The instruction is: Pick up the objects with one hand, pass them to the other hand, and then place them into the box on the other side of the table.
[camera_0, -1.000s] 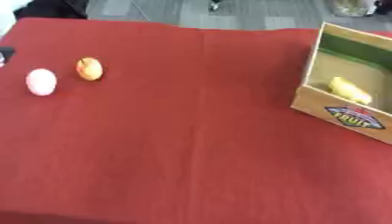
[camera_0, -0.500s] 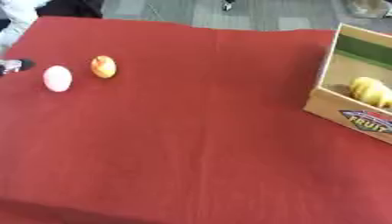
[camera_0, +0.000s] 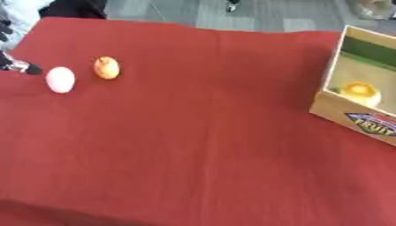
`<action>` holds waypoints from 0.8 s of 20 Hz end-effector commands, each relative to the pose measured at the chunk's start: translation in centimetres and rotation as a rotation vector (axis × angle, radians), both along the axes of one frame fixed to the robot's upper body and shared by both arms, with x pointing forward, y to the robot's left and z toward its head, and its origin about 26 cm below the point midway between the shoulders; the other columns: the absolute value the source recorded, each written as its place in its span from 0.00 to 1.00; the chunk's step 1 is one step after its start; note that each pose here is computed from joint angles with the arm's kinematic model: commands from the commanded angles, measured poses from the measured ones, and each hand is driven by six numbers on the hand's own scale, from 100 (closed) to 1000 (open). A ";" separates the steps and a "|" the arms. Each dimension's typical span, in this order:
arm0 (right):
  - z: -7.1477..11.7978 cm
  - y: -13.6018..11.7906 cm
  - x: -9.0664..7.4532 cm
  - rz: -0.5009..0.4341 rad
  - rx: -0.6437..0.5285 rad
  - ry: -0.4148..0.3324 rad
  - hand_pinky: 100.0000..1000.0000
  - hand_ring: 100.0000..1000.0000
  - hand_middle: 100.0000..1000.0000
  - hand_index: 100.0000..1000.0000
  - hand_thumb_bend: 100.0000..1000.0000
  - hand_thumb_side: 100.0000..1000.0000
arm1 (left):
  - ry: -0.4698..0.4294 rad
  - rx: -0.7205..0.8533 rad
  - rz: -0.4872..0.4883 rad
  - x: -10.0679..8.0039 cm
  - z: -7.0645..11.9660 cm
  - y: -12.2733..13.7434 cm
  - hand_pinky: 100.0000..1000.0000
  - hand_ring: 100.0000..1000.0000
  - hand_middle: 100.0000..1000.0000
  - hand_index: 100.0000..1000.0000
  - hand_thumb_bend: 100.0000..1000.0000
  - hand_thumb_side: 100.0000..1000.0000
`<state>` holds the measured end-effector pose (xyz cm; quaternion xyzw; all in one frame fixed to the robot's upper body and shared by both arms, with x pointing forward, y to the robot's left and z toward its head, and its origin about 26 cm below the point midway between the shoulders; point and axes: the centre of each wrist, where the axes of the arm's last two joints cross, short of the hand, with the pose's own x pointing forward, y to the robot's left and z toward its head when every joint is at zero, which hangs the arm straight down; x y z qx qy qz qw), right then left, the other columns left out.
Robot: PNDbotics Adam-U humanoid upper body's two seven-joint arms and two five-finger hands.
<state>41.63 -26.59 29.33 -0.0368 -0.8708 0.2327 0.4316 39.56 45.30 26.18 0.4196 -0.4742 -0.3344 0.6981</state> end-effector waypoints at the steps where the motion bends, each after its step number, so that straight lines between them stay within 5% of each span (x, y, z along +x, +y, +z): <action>1: 1.4 -0.2 -0.5 -0.001 -0.002 -0.042 0.98 1.00 0.74 0.83 0.00 0.28 | 0.013 0.029 0.027 0.0 1.1 0.9 0.83 0.74 0.70 0.81 0.87 0.18; 5: 1.2 -0.1 -0.4 0.000 0.000 -0.035 0.98 1.00 0.74 0.83 0.00 0.31 | 0.023 0.028 0.021 0.2 0.8 0.8 0.83 0.76 0.72 0.81 0.84 0.19; 11: 0.8 -0.1 -0.3 -0.006 -0.007 -0.024 0.98 1.00 0.73 0.83 0.00 0.33 | 0.192 -0.026 0.131 1.7 -1.5 1.4 0.83 0.77 0.72 0.80 0.79 0.13; 16: 0.5 -0.2 -0.3 -0.012 -0.007 -0.016 0.98 1.00 0.73 0.83 0.00 0.34 | 0.248 -0.029 0.180 2.5 -3.5 1.7 0.82 0.76 0.71 0.79 0.75 0.15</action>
